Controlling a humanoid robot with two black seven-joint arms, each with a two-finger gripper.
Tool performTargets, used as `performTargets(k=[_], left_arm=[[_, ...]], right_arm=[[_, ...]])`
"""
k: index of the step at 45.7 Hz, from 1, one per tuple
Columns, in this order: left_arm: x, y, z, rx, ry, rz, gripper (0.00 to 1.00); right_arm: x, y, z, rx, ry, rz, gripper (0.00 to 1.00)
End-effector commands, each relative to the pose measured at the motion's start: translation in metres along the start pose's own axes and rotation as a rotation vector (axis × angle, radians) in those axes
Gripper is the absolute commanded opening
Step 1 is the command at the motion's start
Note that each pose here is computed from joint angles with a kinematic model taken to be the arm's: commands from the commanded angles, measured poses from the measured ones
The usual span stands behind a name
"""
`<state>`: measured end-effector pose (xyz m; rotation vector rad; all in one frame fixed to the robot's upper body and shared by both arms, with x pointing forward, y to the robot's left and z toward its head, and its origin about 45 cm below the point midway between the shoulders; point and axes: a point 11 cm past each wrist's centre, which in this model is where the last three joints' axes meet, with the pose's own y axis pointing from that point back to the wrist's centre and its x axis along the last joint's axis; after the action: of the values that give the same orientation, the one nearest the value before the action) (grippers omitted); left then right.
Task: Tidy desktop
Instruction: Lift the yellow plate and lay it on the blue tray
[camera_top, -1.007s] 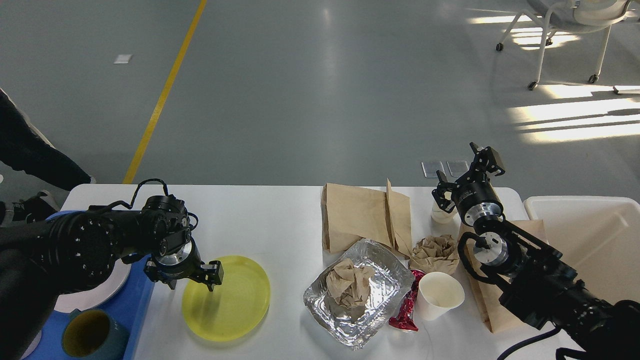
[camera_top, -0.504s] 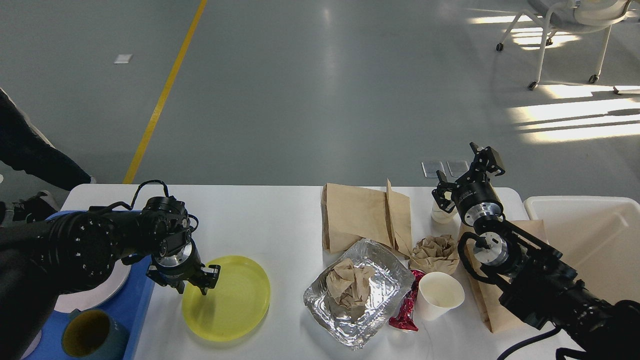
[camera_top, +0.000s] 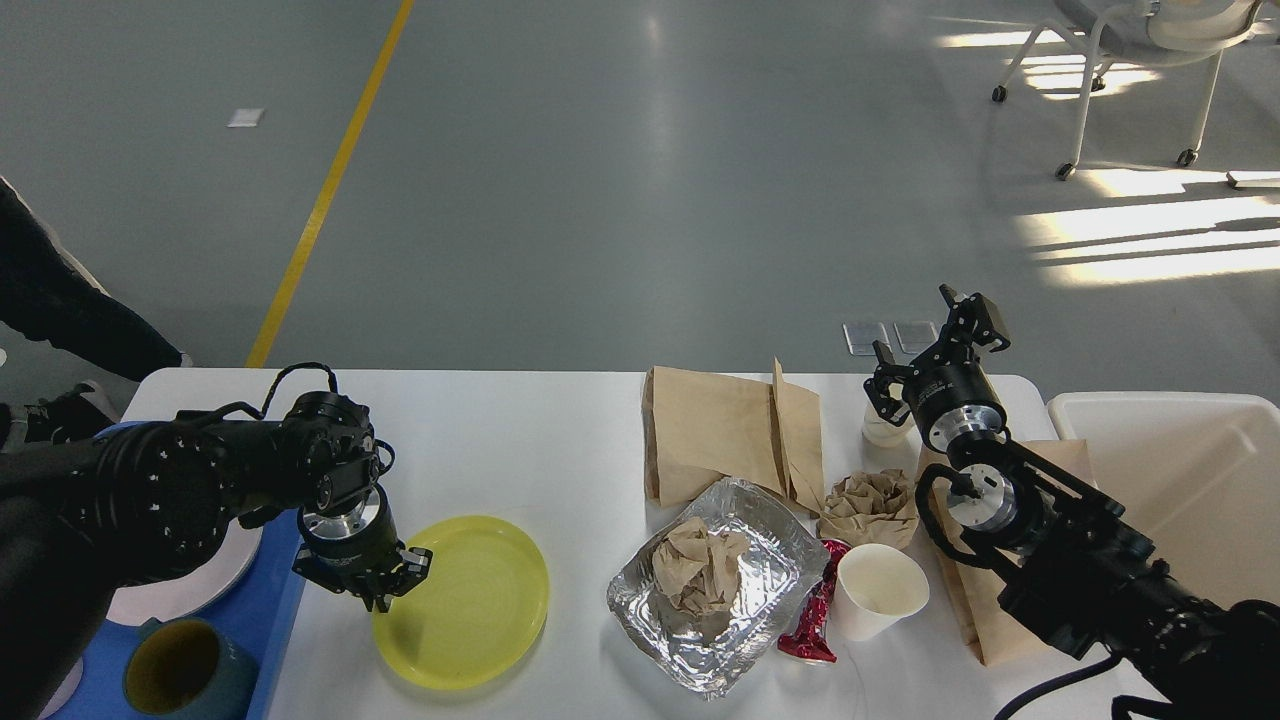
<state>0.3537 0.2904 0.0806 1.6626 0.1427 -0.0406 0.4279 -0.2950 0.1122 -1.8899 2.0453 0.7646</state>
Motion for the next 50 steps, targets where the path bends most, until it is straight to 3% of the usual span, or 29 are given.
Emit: performTargets(k=[1,11,22,31,41,50], left_arm=[[0.005,0.010,-0.002,0.002,0.001,-0.002,0.00],[0.026,0.061,-0.015,0.005,0.018,0.005,0.00],[0.070,0.161,-0.047,-0.019,0.095,0.220,0.00],[0.080,0.212,-0.081,-0.063,0.183,0.326,0.00],[0.067,0.234,-0.159,-0.160,0.387,0.395,0.00],[0.046,0.212,-0.205,-0.158,0.495,0.367,0.00]], right_arm=[[0.000,0.000,0.000,0.000,0.000,0.000,1.00],[0.000,0.000,0.000,0.000,0.000,0.000,1.00],[0.000,0.000,0.000,0.000,0.000,0.000,1.00],[0.000,0.000,0.000,0.000,0.000,0.000,1.00],[0.000,0.000,0.000,0.000,0.000,0.000,1.00],[0.000,0.000,0.000,0.000,0.000,0.000,1.00]])
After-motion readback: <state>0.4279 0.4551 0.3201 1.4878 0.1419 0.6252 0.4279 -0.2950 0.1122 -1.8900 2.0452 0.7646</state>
